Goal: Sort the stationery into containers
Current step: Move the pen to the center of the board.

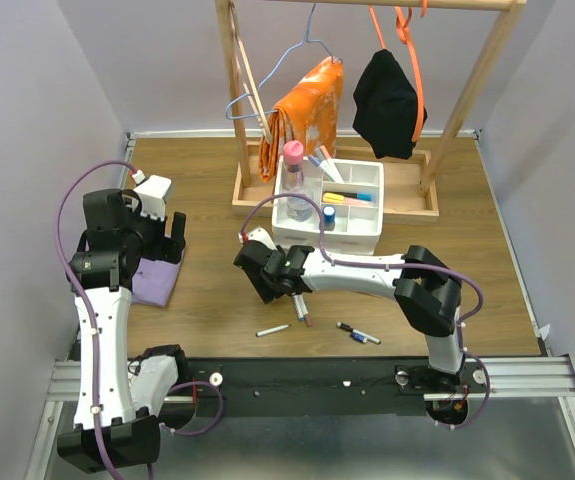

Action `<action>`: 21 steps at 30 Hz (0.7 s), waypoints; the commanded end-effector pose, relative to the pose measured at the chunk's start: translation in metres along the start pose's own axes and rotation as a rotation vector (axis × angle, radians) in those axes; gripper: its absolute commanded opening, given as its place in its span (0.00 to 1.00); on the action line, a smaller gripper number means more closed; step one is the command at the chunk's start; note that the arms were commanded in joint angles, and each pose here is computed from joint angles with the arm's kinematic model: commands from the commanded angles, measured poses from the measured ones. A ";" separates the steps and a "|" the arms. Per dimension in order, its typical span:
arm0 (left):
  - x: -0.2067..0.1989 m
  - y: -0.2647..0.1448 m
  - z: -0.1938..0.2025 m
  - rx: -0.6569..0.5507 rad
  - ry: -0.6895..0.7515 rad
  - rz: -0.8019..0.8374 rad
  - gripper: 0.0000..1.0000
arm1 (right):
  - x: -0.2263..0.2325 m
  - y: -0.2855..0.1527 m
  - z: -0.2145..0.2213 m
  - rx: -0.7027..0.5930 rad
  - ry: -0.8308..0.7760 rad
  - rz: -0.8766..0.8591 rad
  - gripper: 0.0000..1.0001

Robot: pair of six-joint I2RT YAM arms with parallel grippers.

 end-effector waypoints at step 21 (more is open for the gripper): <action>-0.018 0.000 0.011 -0.022 0.028 0.036 0.91 | -0.010 0.020 0.040 0.076 -0.054 0.054 0.51</action>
Point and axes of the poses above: each gripper's point midway between its finger pads, its own y axis out along the fingers, its own x axis along the line the jaws close on, z = x × y, the point moved 4 cm from there along -y, back along the fingers, and after that the axes turned 7 degrees about y, right-handed, at the moved point
